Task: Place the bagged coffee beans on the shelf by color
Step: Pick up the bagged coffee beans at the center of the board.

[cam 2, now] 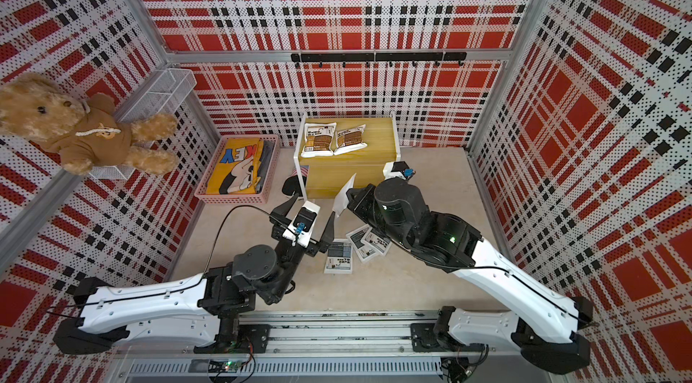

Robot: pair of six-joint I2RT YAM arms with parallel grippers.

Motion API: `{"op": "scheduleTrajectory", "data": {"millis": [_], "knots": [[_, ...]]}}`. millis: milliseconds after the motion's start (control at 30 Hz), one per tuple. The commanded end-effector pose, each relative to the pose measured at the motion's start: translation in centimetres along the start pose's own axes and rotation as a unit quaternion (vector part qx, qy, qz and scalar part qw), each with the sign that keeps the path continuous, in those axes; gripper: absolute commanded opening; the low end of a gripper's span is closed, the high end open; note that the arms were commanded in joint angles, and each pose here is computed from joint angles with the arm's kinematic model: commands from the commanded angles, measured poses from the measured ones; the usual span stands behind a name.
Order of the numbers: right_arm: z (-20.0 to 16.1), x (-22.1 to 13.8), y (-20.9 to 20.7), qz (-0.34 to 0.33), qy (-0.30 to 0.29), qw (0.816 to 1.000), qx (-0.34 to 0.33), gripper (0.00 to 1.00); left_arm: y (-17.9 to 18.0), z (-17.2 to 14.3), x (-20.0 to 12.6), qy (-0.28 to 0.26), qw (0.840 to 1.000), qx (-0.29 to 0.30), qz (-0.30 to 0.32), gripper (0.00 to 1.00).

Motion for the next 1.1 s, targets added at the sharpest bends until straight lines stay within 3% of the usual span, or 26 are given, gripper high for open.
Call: {"op": "scheduleTrajectory", "data": {"millis": [0,267,367,433,567,1067], "knots": [[0.6,-0.1,1.1,0.021,-0.029,0.999,0.017,0.0,-0.8,0.4,0.1,-0.015,0.999,-0.018,-0.03,0.93],[0.1,0.3,1.8,0.034,-0.021,0.999,0.026,0.0,-1.5,0.8,1.2,-0.021,0.999,-0.03,-0.033,0.81],[0.0,0.4,1.9,0.037,-0.019,0.999,0.028,0.0,-1.7,1.1,2.0,-0.02,0.999,-0.032,-0.023,0.62],[-0.1,0.4,1.9,0.038,-0.018,0.999,0.028,0.0,-1.5,1.2,2.4,-0.021,0.999,-0.035,-0.018,0.58],[-0.2,0.3,1.9,0.042,-0.016,0.999,0.029,0.0,-0.9,1.6,3.3,-0.024,0.998,-0.053,-0.011,0.39],[-0.5,0.5,1.4,0.042,-0.008,0.998,0.034,0.0,-0.8,1.8,4.7,-0.024,0.997,-0.058,-0.047,0.0]]}}
Point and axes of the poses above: each gripper's point midway between its finger pads, its own x axis out along the fingers, its own y axis along the line the jaws close on, z = x × y, the point moved 9 cm from there along -x, back along the fingers
